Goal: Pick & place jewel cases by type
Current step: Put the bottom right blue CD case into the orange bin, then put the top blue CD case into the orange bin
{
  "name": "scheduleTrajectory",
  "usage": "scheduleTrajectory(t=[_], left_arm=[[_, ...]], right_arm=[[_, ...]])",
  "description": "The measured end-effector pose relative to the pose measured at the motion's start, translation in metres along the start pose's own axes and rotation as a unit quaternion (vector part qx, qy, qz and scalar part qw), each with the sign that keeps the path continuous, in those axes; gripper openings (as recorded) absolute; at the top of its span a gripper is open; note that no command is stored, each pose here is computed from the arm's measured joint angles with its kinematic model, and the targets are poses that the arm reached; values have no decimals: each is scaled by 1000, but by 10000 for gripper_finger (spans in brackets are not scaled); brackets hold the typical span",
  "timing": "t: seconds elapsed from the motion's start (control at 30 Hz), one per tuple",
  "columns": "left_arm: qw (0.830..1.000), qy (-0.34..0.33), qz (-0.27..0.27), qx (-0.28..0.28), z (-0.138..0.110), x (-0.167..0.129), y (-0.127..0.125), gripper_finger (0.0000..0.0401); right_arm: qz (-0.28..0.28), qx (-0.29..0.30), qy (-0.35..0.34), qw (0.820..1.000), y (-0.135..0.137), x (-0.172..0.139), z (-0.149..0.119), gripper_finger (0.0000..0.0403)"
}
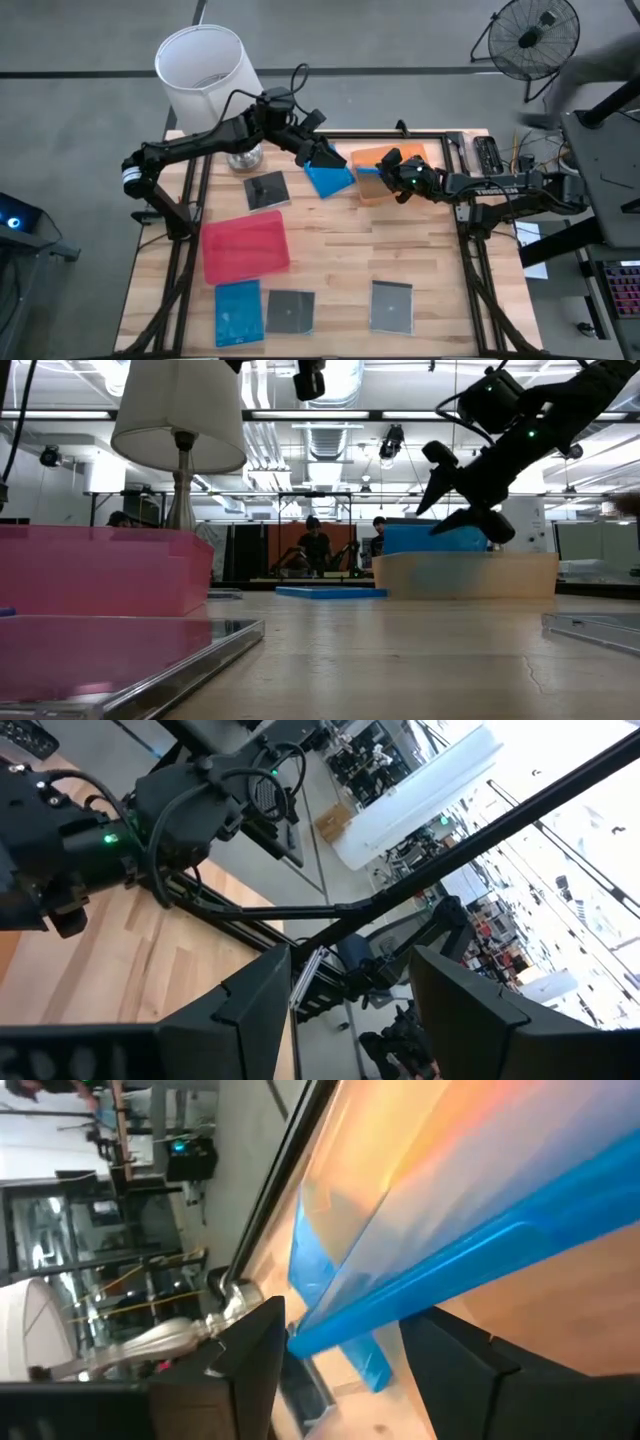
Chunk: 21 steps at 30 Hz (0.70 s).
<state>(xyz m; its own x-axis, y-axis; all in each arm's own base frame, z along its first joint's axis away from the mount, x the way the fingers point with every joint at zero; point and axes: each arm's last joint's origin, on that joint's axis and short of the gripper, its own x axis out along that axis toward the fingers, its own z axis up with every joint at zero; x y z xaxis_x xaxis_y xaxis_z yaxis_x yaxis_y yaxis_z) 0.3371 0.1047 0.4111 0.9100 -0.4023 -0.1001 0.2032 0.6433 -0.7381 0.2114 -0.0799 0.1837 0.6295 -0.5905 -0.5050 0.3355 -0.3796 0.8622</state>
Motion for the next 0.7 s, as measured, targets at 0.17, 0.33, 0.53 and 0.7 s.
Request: scheduleTrajectory(t=[0.17,0.33,0.53,0.7], left_arm=[[1000,9,8,-12,-2,0,2,188],[1000,15,14,-20,-4,0,3,188],[999,19,22,-28,-5,-1,5,188],[996,-3,77,-53,-7,-1,10,188]], right_arm=[[-1,1,32,999,1,0,-2,194],[-5,-3,50,999,0,-2,-6,196],[12,-16,45,999,1,-7,-13,196],[53,-130,63,988,13,-19,-19,194]])
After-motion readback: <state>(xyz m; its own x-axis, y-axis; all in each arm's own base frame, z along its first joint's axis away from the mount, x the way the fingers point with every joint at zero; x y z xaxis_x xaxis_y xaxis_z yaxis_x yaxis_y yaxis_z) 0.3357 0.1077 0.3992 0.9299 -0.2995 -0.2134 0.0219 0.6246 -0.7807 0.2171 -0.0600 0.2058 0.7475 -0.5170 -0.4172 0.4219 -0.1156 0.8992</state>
